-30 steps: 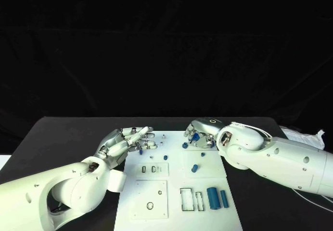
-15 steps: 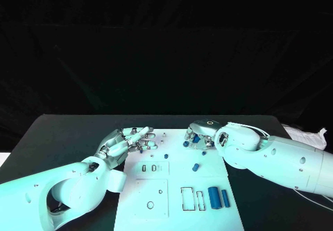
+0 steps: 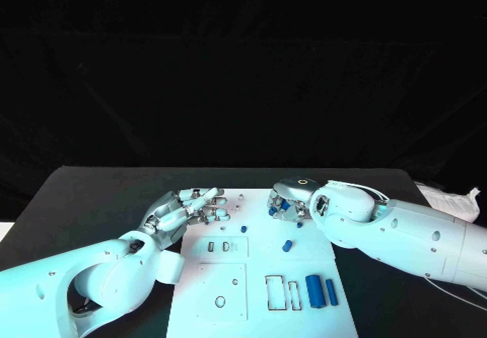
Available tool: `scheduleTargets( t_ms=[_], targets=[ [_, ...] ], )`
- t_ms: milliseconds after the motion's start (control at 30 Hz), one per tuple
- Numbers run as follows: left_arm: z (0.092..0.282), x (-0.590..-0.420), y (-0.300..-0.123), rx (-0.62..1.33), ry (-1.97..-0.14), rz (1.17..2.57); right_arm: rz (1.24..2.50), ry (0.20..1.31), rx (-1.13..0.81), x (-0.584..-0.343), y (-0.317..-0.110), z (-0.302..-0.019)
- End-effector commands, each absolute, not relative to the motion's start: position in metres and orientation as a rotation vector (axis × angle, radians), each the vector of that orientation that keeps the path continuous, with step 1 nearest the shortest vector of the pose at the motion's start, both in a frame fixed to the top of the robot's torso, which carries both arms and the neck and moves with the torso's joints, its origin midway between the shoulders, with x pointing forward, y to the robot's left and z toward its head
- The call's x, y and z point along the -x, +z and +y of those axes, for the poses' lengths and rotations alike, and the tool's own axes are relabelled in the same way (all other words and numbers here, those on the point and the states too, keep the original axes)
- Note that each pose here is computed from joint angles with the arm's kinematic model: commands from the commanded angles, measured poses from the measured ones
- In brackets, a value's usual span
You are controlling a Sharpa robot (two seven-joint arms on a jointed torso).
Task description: Assemble the parts on the task board
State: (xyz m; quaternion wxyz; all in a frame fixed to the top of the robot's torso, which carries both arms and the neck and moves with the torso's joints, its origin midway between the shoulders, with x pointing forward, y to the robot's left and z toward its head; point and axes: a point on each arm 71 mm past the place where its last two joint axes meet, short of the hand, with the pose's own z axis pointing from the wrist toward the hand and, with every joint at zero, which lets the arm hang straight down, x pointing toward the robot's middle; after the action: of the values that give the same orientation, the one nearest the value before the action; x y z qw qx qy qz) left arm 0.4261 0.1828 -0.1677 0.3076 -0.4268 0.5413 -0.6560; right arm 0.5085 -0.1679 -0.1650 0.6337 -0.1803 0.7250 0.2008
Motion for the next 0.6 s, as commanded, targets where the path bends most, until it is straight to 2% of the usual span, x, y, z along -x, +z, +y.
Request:
scheduleTargets(
  t_ms=[33,433,600],
  targets=[
    [0.1809,-0.4254,-0.1663,1.124,-1.759,1.438,1.661,0.451,0.433,-0.5076,-0.1661,-0.1657],
    [0.1807,-0.4261,-0.1670,1.127,-1.757,1.444,1.649,0.472,0.428,-0.5065,-0.1649,-0.1626],
    [0.1806,-0.4262,-0.1672,1.128,-1.755,1.446,1.596,0.495,0.398,-0.5061,-0.1604,-0.1613]
  ],
)
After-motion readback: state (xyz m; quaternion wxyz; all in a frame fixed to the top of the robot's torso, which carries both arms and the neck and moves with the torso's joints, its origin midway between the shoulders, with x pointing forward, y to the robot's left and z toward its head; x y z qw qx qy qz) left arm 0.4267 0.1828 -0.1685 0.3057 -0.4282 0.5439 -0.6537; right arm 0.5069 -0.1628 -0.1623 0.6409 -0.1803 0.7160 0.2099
